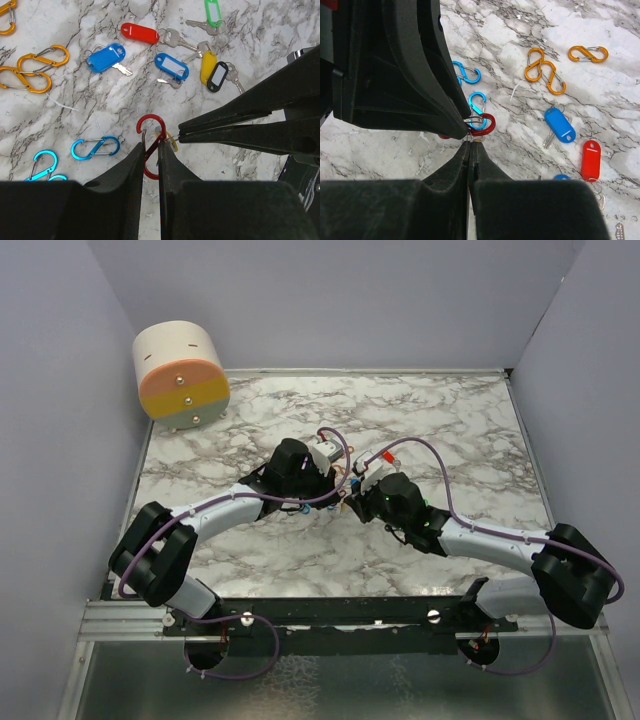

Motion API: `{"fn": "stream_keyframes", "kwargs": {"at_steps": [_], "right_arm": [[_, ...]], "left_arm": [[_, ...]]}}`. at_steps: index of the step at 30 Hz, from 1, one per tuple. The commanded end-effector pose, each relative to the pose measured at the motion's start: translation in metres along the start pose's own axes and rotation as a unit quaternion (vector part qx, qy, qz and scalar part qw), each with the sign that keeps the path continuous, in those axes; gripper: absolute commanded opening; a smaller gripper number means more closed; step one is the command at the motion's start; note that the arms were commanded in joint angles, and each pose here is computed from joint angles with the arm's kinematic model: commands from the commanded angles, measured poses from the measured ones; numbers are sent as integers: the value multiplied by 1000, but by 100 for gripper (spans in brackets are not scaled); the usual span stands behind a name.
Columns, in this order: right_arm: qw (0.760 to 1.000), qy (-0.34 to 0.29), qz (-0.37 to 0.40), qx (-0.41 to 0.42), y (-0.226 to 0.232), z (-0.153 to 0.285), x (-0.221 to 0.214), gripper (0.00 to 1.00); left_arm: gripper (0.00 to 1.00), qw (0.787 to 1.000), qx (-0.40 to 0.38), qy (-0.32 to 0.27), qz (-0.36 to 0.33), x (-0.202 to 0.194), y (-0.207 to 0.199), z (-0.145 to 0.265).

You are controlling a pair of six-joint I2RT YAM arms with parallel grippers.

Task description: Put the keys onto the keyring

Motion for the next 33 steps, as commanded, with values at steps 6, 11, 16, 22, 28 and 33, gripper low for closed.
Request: {"fn": "stream_keyframes", "kwargs": {"at_steps": [6,11,16,22,28,33], "right_arm": [[1000,-23,8,9,4,-4,10,1],[1000,-25,8,13,5,-4,11,1],[999,-29,8,17,7,-4,13,1],[999,-39,7,27,9,-2,16,1],[998,-46,8,35,12,0,18,1],[998,-51,12,46,17,1,19,1]], "left_arm": [[0,998,-51,-14,-24,16,-23,7],[0,998,-59,-11,-25,16,-26,6],[0,998,-64,-10,-27,17,-28,5],[0,998,-65,-9,-25,17,-29,3],[0,998,-58,-7,-20,17,-27,0],[0,999,-50,-9,-14,19,-25,-4]]}}
Point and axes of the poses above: each gripper's point midway between its finger pads, its own z axis back along the fingers, its own y axis along the line the jaws close on, x = y × z, the point moved 2 cm from there along z, back along the fingers, and after that the axes turned 8 degrees about z, right-handed, at the moved point
